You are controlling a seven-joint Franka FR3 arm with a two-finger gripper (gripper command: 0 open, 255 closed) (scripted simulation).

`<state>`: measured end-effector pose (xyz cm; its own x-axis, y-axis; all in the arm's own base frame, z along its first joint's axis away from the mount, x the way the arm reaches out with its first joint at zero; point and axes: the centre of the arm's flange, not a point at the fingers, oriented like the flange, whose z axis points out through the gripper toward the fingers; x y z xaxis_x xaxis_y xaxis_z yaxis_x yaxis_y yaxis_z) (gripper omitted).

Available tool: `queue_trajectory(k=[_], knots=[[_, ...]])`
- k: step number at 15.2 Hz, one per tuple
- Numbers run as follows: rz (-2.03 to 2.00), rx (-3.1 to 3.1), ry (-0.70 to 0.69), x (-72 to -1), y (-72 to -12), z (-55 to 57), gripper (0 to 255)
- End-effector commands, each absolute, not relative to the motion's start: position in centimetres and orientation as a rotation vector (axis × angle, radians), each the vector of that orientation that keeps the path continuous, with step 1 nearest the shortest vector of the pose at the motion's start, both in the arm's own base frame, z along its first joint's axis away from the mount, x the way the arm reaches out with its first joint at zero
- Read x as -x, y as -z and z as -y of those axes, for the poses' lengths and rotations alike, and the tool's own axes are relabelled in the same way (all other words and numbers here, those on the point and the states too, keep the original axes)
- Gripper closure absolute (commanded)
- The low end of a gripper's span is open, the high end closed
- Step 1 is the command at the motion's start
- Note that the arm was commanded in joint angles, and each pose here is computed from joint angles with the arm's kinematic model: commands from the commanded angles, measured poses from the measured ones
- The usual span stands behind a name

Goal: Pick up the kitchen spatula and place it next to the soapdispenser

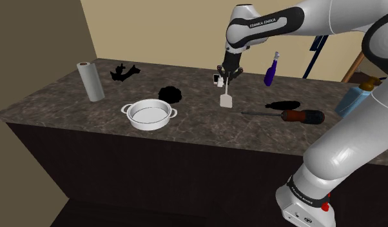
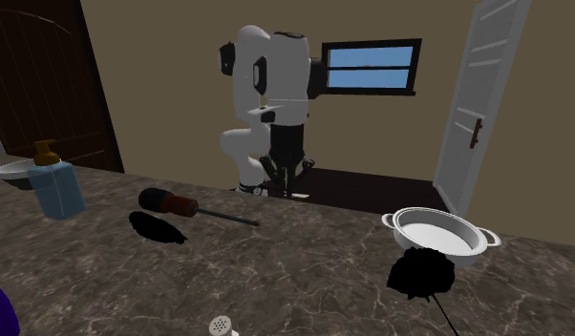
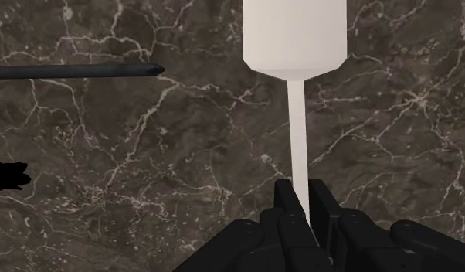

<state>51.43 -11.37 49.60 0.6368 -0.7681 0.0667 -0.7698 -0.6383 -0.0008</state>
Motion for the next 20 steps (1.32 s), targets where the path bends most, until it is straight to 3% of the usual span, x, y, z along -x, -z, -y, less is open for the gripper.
queue_trajectory(k=[1, 20], knots=[[1.324, -2.817, -0.094, -51.4, -50.7, 11.4, 255], [1.324, -2.817, -0.094, -51.4, -60.8, 11.4, 255]])
